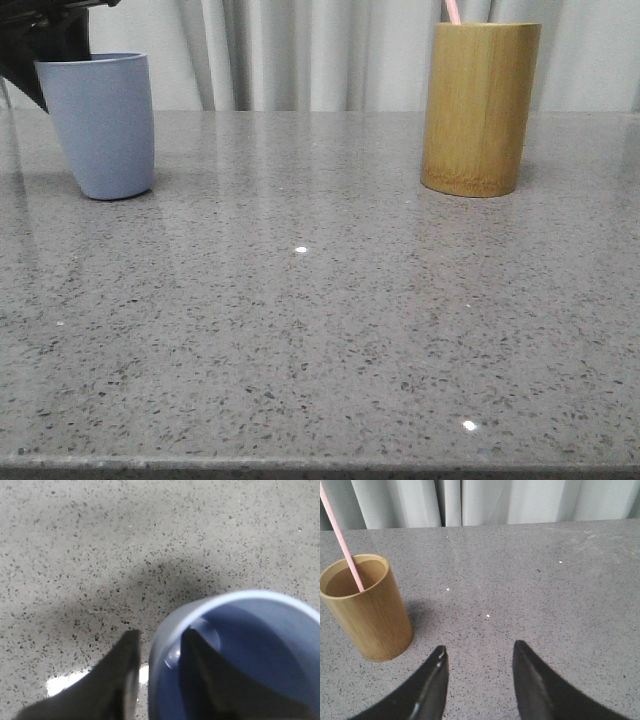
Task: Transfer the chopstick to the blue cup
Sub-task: 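Grip the blue cup rim with the left gripper and lift it, then carry the blue cup beside the bamboo holder and set it down, then release the blue cup and raise the left gripper away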
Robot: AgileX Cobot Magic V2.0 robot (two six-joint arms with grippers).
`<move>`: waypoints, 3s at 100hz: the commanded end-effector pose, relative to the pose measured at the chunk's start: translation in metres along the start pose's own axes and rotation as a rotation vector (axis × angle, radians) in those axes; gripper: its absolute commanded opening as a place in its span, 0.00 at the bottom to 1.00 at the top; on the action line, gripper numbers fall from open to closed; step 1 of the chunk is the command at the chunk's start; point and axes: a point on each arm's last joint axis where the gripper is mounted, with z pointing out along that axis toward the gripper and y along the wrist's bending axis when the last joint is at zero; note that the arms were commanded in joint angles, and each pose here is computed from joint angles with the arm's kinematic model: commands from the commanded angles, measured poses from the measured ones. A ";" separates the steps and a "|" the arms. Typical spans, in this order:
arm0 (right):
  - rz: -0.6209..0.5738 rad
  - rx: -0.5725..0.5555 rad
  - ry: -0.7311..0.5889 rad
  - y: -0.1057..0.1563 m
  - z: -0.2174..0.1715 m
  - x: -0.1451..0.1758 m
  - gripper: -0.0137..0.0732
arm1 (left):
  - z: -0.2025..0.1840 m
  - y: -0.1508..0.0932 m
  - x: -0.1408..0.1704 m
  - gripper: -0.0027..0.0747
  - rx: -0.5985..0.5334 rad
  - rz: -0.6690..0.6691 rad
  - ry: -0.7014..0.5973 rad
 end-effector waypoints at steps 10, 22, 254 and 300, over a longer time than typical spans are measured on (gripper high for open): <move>-0.012 -0.006 -0.106 0.001 -0.003 -0.017 0.54 | -0.024 -0.009 -0.009 0.01 0.029 0.001 -0.109; -0.012 -0.006 -0.106 0.001 -0.003 -0.017 0.54 | -0.025 -0.010 -0.010 0.01 0.037 -0.003 -0.113; -0.012 -0.010 -0.131 0.002 -0.004 -0.019 0.54 | -0.084 -0.131 -0.043 0.53 0.179 0.320 -0.283; -0.013 -0.016 -0.162 0.002 -0.001 -0.022 0.54 | -0.135 -0.040 -0.007 0.51 0.023 0.120 -0.382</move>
